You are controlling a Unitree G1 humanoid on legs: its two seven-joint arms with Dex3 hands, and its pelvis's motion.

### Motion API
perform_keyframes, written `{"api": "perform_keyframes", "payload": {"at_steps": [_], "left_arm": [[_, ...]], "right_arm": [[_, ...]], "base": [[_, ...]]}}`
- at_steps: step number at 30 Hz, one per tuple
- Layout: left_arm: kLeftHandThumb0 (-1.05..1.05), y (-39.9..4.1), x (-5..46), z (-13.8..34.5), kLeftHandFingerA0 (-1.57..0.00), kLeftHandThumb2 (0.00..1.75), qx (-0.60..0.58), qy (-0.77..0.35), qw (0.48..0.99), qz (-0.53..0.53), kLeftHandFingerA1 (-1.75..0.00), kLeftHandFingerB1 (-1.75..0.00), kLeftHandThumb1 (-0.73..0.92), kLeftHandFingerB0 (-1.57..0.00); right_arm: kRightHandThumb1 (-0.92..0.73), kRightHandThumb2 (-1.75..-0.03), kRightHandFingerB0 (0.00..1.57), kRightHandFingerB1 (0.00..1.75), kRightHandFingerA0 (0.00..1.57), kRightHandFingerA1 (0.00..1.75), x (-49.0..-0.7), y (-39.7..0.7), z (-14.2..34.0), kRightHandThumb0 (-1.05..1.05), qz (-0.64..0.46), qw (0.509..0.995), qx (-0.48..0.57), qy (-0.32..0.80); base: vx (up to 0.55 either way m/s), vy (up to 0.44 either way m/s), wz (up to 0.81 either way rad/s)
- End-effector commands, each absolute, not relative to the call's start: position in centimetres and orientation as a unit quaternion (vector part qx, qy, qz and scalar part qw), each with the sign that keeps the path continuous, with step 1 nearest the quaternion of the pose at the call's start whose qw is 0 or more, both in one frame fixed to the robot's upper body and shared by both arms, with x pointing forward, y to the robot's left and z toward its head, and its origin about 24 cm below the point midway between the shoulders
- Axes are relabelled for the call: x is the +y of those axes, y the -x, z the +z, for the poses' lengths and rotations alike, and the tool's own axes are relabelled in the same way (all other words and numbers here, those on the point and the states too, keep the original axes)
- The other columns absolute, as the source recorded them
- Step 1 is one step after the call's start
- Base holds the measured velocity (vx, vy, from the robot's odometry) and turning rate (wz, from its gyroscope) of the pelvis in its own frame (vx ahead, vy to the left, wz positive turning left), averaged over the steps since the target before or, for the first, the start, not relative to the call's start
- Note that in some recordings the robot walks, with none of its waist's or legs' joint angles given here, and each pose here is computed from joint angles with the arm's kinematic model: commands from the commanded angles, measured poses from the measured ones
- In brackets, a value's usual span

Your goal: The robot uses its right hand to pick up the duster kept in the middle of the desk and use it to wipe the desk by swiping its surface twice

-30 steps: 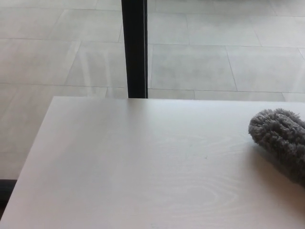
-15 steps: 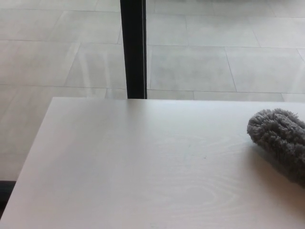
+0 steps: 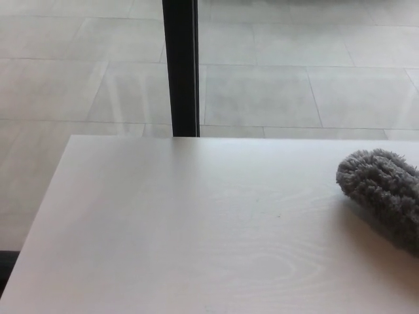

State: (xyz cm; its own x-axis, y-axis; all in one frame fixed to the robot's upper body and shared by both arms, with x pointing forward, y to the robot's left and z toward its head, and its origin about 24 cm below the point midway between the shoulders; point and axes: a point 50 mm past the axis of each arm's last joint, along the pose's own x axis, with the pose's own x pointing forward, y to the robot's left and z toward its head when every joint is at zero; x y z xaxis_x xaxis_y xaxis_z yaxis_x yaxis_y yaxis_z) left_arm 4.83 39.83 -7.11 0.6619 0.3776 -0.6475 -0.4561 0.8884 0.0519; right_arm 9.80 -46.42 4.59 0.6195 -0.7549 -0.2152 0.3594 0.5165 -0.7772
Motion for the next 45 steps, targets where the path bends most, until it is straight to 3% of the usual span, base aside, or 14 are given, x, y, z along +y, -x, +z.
{"api": "perform_keyframes", "payload": {"at_steps": [1,8,9,15,16,19,32,33,35,37,40,41,43,45], "left_arm": [[-1.05,-3.0,40.8,-7.1,-0.95,0.98,0.373,0.065,0.881,0.284,-1.16,-1.21,0.54,-0.83],[-1.05,-3.5,40.8,-7.1,-0.97,0.89,0.368,0.077,0.881,0.288,-1.12,-1.2,0.53,-0.81],[-1.05,-3.4,40.9,-7.1,-0.97,0.89,0.369,0.074,0.881,0.288,-1.13,-1.19,0.53,-0.81],[-1.05,-3.0,41.2,-6.9,-1.02,0.91,0.374,0.075,0.875,0.299,-1.1,-1.2,0.5,-0.82],[-1.05,-2.9,41.2,-6.9,-1.04,0.9,0.376,0.077,0.873,0.301,-1.1,-1.2,0.5,-0.84],[-1.05,-2.6,41.2,-6.9,-0.98,0.9,0.381,0.071,0.872,0.3,-1.14,-1.22,0.49,-0.81],[-1.05,-1.5,40.5,-7.6,-0.88,1.11,0.391,0.1,0.866,0.294,-1.23,-1.32,0.31,-0.72],[-1.05,-1.3,40.5,-7.7,-0.86,1.11,0.395,0.101,0.864,0.297,-1.23,-1.31,0.32,-0.69],[-1.05,-1.0,40.5,-7.7,-0.88,1.12,0.399,0.097,0.861,0.299,-1.22,-1.32,0.33,-0.68],[-1.05,-1.0,40.6,-7.6,-0.93,0.86,0.403,0.087,0.86,0.3,-1.17,-1.28,0.5,-0.73],[-1.05,-0.9,40.9,-7.4,-0.91,1.14,0.407,0.085,0.858,0.303,-1.17,-1.25,0.35,-0.75],[-1.05,-0.7,40.8,-7.5,-0.93,0.86,0.414,0.081,0.855,0.302,-1.13,-1.19,0.52,-0.72],[-1.05,-0.8,40.7,-7.6,-0.95,0.85,0.413,0.084,0.856,0.3,-1.12,-1.21,0.5,-0.74],[-1.05,-0.9,40.7,-7.6,-0.93,1.14,0.403,0.091,0.858,0.305,-1.17,-1.3,0.35,-0.75]], "right_arm": [[-0.56,-0.96,0.0,0.31,0.0,0.48,-44.8,0.5,-2.9,-0.74,-0.569,0.794,0.204,-0.057],[-0.66,-0.72,0.0,0.3,0.0,0.32,-42.9,-0.1,-5.8,-0.7,-0.56,0.775,0.245,-0.16],[-0.58,-0.97,0.02,0.31,0.0,0.45,-42.8,0.0,-6.0,-0.73,-0.558,0.775,0.25,-0.16],[-0.58,-0.95,0.0,0.3,0.08,0.63,-42.4,0.6,-6.6,-0.77,-0.572,0.756,0.249,-0.199],[-0.8,-0.64,0.01,0.27,0.12,0.7,-42.4,0.4,-6.5,-0.68,-0.574,0.753,0.246,-0.206],[-0.81,-0.64,0.0,0.34,0.09,0.67,-42.5,-0.2,-6.5,-0.69,-0.571,0.751,0.212,-0.255],[-0.79,-0.64,0.0,0.31,0.26,0.71,-43.0,0.0,-6.0,-0.69,-0.558,0.764,0.239,-0.22],[-0.61,-0.97,0.0,0.32,0.29,0.68,-43.0,0.1,-6.0,-0.71,-0.561,0.761,0.243,-0.215],[-0.77,-0.64,0.0,0.33,0.25,0.73,-43.0,0.2,-6.0,-0.71,-0.561,0.761,0.241,-0.217],[-0.61,-0.98,0.0,0.32,0.29,0.7,-42.9,0.2,-6.1,-0.73,-0.56,0.763,0.245,-0.209],[-0.79,-0.64,0.0,0.33,0.23,0.7,-42.5,0.9,-6.4,-0.72,-0.551,0.769,0.253,-0.205],[-0.62,-0.95,0.02,0.31,0.23,0.66,-42.4,1.2,-6.5,-0.75,-0.551,0.768,0.257,-0.203],[-0.61,-0.96,0.02,0.4,0.29,0.67,-42.5,1.3,-6.5,-0.76,-0.551,0.768,0.26,-0.197],[-0.59,-0.92,0.09,0.52,0.23,0.67,-42.6,0.9,-6.1,-0.72,-0.543,0.78,0.245,-0.192]], "base": [[0.0,0.0,0.0],[0.0,0.0,0.0],[0.0,0.0,0.0],[0.0,0.0,0.0],[0.0,0.0,0.0],[0.0,0.0,0.0],[0.0,0.0,0.0],[0.0,0.0,0.0],[0.0,0.0,0.0],[0.0,0.0,0.0],[0.0,0.0,0.0],[0.0,0.0,0.0],[0.0,0.0,0.0],[0.0,0.0,0.0]]}}
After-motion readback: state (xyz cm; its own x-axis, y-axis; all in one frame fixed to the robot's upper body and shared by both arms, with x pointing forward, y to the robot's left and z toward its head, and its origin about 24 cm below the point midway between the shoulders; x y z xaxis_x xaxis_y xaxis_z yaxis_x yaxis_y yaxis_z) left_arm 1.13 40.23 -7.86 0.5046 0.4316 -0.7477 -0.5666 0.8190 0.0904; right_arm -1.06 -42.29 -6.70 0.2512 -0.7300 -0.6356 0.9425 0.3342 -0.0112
